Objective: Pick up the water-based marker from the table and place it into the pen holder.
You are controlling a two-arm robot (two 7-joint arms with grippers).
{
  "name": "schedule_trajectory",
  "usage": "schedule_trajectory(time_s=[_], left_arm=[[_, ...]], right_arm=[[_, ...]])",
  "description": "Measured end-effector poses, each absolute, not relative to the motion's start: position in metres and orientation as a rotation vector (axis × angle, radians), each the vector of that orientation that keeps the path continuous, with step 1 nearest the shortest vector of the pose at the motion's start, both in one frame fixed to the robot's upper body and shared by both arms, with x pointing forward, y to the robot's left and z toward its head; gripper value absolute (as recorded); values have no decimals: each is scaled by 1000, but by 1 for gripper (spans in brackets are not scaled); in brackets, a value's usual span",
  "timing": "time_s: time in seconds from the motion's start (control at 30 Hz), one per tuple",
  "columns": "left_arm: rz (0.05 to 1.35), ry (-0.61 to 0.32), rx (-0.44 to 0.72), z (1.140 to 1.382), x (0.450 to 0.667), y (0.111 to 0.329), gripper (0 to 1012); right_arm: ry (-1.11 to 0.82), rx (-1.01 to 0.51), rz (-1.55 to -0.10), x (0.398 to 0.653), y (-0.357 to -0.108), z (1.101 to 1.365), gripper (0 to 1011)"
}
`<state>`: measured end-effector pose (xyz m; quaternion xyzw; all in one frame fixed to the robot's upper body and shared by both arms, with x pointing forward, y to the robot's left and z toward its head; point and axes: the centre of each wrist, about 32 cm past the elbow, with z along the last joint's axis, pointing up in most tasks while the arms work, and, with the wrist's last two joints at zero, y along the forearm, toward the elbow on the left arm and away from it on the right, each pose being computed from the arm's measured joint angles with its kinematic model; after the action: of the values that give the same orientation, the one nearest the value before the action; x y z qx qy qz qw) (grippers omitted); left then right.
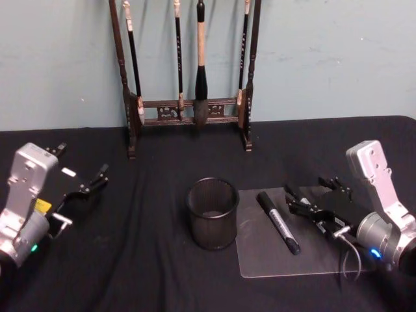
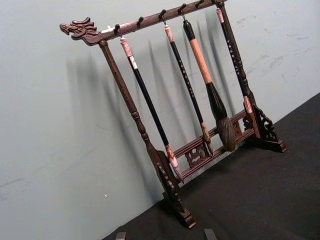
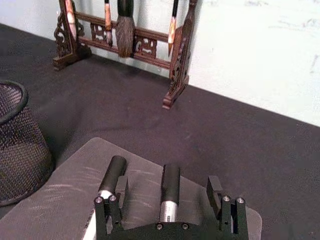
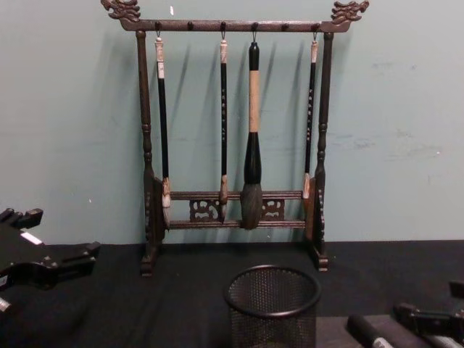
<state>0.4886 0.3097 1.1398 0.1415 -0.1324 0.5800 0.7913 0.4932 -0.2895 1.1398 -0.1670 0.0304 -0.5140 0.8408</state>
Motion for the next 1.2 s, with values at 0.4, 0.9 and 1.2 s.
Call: schedule_trajectory(time_s=[0.4,0.9,1.2], left_arm=[[1248,-285,304,1140,489,310,1009],[1248,-285,305,1140,489,310,1009],[1248,-285,304,1140,489,310,1009]], right_arm=[[109,-369,-1088,496,-292,1134,1002],[135,-371,-1082,498,-293,1129,1002],[134,-383,-1074,498,-292,1125,1003]])
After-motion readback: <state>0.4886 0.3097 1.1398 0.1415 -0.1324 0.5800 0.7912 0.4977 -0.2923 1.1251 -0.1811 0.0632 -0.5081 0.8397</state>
